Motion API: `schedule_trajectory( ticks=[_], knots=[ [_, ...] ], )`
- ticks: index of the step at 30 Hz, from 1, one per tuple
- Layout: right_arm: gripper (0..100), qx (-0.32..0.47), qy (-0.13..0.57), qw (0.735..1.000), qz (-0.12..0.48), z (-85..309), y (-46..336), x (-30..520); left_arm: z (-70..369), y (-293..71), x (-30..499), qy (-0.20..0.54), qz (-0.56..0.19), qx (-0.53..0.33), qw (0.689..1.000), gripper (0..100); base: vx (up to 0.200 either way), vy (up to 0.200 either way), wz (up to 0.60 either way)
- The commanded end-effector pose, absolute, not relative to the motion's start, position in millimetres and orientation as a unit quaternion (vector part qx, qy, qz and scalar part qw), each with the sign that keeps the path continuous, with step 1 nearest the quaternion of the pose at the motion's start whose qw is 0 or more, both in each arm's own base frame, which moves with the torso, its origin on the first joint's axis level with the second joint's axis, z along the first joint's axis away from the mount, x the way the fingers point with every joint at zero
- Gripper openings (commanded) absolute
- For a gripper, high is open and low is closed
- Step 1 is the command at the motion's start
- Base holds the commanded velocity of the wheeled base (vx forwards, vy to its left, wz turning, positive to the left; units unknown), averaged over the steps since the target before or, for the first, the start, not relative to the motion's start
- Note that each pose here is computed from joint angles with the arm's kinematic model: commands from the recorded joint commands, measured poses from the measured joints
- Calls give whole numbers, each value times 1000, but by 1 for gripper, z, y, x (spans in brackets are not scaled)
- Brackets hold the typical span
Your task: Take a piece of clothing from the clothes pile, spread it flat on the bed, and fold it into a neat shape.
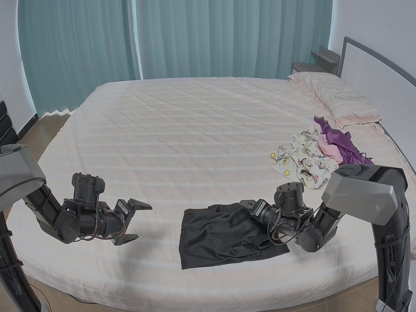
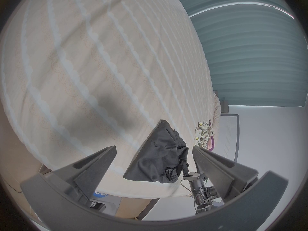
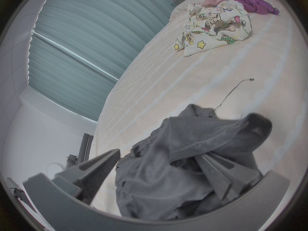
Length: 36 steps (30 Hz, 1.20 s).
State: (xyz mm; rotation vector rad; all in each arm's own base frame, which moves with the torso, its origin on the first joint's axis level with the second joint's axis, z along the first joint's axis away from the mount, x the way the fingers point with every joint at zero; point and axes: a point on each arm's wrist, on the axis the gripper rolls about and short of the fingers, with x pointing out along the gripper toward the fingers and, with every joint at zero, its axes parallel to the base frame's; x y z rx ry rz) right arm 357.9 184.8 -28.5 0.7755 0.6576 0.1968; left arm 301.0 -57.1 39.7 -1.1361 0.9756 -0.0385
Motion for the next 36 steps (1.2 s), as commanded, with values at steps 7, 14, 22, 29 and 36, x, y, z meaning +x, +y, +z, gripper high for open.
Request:
schedule_trajectory(
  ticks=[7, 14, 22, 29, 36],
  knots=[
    [0, 361, 310, 877, 66, -39, 177, 363, 39, -57, 301, 444, -16, -517, 732, 100, 0, 0, 0],
    [0, 375, 287, 881, 36, -29, 149, 374, 39, -57, 301, 444, -17, -516, 732, 100, 0, 0, 0],
    [0, 381, 283, 880, 14, -35, 129, 381, 39, -57, 301, 444, -17, -516, 732, 100, 0, 0, 0],
    [100, 379, 293, 877, 19, -45, 129, 383, 39, -57, 301, 444, -16, -516, 732, 100, 0, 0, 0],
    [100, 387, 275, 880, 7, -19, 109, 375, 39, -57, 301, 443, -16, -517, 732, 100, 0, 0, 0]
  ],
)
